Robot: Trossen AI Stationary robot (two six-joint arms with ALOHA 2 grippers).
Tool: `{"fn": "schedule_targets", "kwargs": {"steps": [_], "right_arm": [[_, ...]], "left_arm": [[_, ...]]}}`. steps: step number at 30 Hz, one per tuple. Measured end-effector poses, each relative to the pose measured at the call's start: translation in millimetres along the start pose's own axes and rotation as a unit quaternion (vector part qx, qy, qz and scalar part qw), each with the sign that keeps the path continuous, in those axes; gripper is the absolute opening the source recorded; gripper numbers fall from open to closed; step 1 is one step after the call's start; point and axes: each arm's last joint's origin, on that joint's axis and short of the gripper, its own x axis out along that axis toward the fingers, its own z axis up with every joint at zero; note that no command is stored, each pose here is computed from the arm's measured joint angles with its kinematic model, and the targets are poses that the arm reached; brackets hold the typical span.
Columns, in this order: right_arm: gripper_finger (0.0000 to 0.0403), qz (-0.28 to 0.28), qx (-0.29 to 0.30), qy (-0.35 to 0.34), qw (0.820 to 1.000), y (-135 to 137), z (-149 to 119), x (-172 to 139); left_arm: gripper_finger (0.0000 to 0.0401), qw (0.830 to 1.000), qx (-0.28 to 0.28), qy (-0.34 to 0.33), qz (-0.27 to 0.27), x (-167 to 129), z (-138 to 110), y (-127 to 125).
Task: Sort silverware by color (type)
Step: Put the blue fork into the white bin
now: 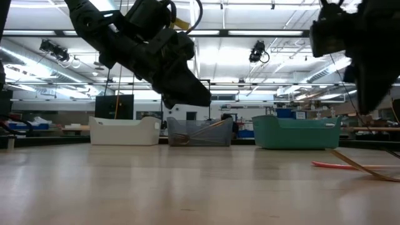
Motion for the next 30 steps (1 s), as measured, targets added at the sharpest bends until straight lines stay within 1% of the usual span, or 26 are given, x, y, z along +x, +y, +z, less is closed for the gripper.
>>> {"fn": "schedule_targets", "kwargs": {"steps": [7, 11, 15, 18, 25, 30], "right_arm": [[0.0095, -0.024, 0.033, 0.028, 0.999, 19, -21, 14], [0.0095, -0.042, 0.027, 0.030, 0.998, 40, -24, 16], [0.0095, -0.075, 0.023, 0.046, 0.996, 57, -26, 21], [0.0095, -0.078, 0.015, 0.058, 0.995, 68, -29, 28], [0.0095, -0.085, 0.004, 0.084, 0.993, 78, -42, 38], [0.0095, -0.091, 0.027, 0.083, 0.992, 78, -47, 39]], "left_arm": [[0.0144, 1.000, 0.001, 0.005, -0.001, 0, -1, -2], [0.0144, 1.000, 0.001, 0.006, -0.001, 0, -1, -2], [0.0144, 1.000, 0.002, 0.006, -0.001, 0, -1, -2], [0.0144, 1.000, 0.002, 0.006, -0.001, 0, -1, -2], [0.0144, 1.000, 0.002, 0.008, 0.000, 0, -2, -2], [0.0144, 1.000, 0.001, 0.013, 0.001, 0, -3, -1]]}}
